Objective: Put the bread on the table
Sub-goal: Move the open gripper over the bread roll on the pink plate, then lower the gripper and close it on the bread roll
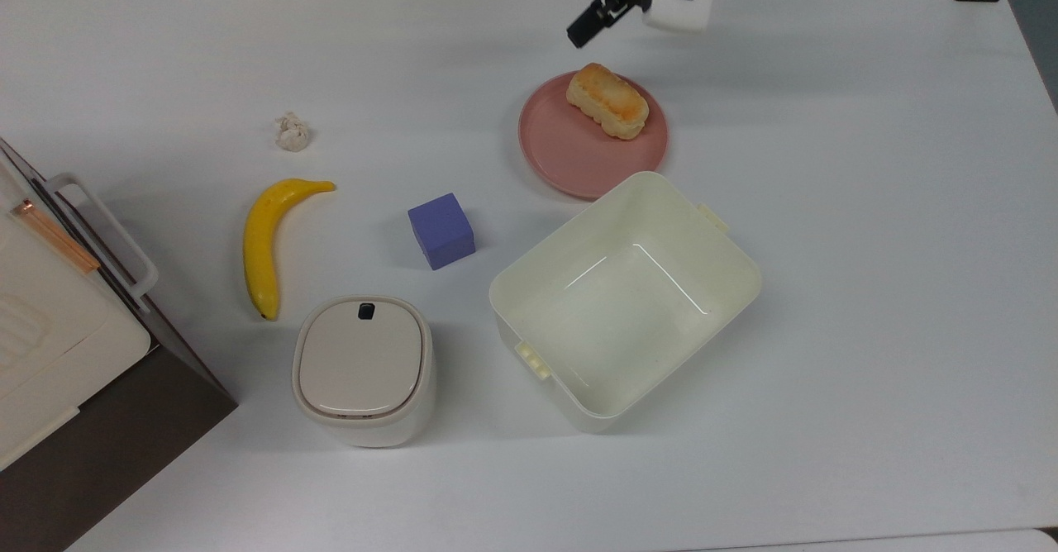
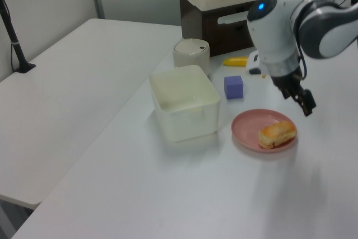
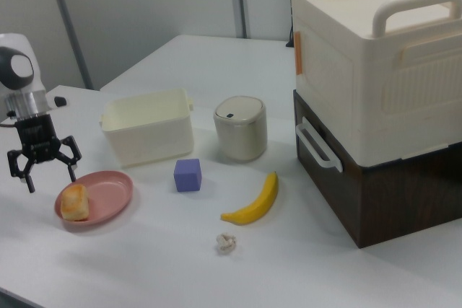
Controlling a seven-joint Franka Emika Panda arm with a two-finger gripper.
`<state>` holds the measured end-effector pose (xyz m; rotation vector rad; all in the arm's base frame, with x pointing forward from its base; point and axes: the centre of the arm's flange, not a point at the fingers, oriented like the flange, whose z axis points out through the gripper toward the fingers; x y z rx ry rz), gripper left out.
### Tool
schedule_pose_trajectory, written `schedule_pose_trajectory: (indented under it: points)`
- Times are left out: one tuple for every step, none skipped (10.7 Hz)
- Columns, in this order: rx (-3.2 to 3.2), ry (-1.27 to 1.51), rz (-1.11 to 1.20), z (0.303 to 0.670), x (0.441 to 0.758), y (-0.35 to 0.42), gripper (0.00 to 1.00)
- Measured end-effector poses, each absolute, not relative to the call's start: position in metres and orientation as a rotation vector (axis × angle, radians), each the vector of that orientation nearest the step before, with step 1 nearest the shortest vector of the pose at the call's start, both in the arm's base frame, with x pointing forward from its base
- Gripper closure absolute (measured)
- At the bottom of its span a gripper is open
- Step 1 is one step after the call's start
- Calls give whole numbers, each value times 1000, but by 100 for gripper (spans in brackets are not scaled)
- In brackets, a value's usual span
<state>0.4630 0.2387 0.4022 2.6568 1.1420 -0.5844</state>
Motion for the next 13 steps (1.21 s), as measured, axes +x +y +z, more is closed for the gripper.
schedule_pose_trajectory:
  points:
    - [2643, 1157, -596, 385, 464, 244, 0]
    - [2635, 1165, -602, 370, 467, 247, 0]
    - [2626, 1170, -599, 355, 473, 248, 0]
    - [2620, 1170, -589, 342, 479, 247, 0]
    - [2613, 1166, -579, 332, 485, 243, 0]
    - [2604, 1160, -576, 326, 490, 237, 0]
    - [2605, 1151, -571, 325, 494, 233, 4]
    - [2611, 1144, -562, 328, 497, 231, 5]
    - [2615, 1141, -552, 331, 499, 231, 15]
    - [2616, 1142, -550, 331, 500, 232, 32]
    - [2615, 1143, -550, 331, 500, 232, 41]
    - [2614, 1144, -550, 331, 499, 232, 45]
    - [2614, 1145, -550, 331, 499, 233, 58]
